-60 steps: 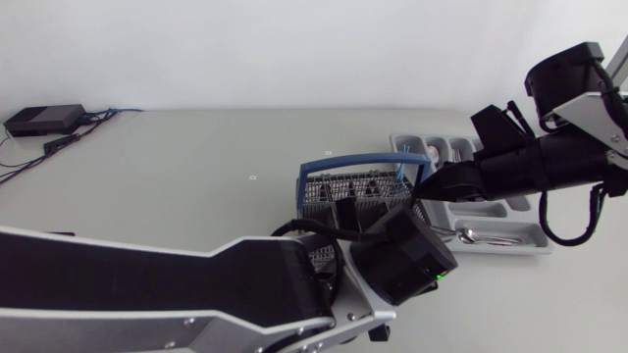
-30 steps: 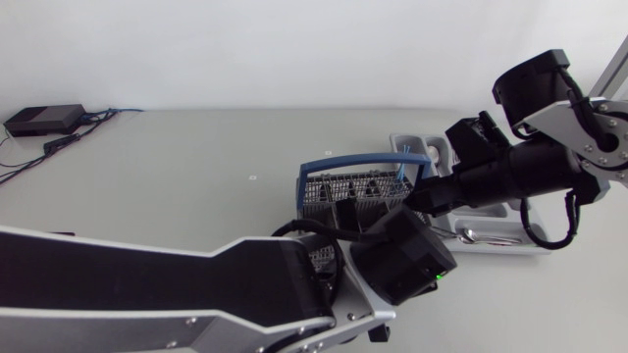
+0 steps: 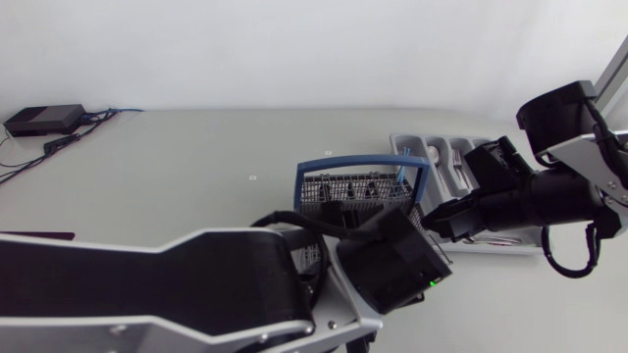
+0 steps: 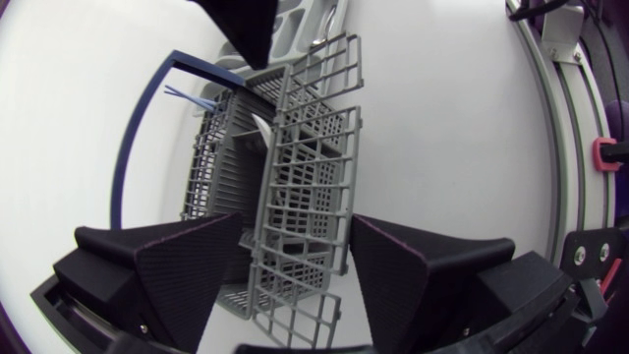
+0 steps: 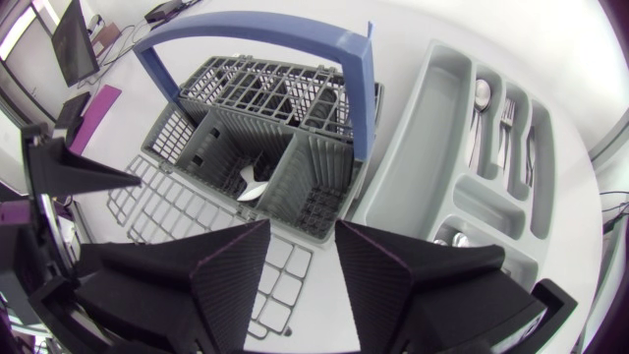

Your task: Unload the cutlery basket into the drawer organizer.

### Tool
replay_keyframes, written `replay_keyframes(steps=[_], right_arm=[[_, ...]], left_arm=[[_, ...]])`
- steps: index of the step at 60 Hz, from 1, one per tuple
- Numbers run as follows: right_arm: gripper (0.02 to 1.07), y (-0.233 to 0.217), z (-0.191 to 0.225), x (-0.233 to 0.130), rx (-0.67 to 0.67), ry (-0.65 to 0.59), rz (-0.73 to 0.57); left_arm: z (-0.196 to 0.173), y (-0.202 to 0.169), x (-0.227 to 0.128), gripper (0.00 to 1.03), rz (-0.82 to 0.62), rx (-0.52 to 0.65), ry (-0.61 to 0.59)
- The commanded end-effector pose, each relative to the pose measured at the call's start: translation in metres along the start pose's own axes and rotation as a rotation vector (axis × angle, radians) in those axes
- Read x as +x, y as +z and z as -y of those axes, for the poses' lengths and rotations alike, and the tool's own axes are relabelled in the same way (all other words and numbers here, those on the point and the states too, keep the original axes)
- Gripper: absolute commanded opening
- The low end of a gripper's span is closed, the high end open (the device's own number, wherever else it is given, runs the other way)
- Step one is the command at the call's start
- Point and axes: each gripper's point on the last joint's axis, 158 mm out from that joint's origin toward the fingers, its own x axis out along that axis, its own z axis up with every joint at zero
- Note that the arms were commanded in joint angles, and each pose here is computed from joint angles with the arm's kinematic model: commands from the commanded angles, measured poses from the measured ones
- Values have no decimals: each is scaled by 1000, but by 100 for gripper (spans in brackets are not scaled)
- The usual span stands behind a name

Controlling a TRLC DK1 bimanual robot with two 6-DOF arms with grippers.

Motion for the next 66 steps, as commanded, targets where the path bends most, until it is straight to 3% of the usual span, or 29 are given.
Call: replay_keyframes(steps=[1, 17, 33, 45, 66], right_arm=[[53, -14, 1, 3, -11, -2, -21], [53, -22, -1, 0, -11, 0, -13], [53, -21, 14, -13, 41, -1, 37], [53, -23, 20, -19, 56, -7, 48], [53, -23, 25, -21, 68, -5, 58]], left_arm=[[-24, 16, -26, 98, 60, -62, 30], [-39, 40, -65, 98, 140, -156, -47], [-34, 56, -17, 96, 60, -265, -104], [-45, 62, 24, 82, -64, -415, -166], [-40, 60, 67, 75, -166, -488, -188]])
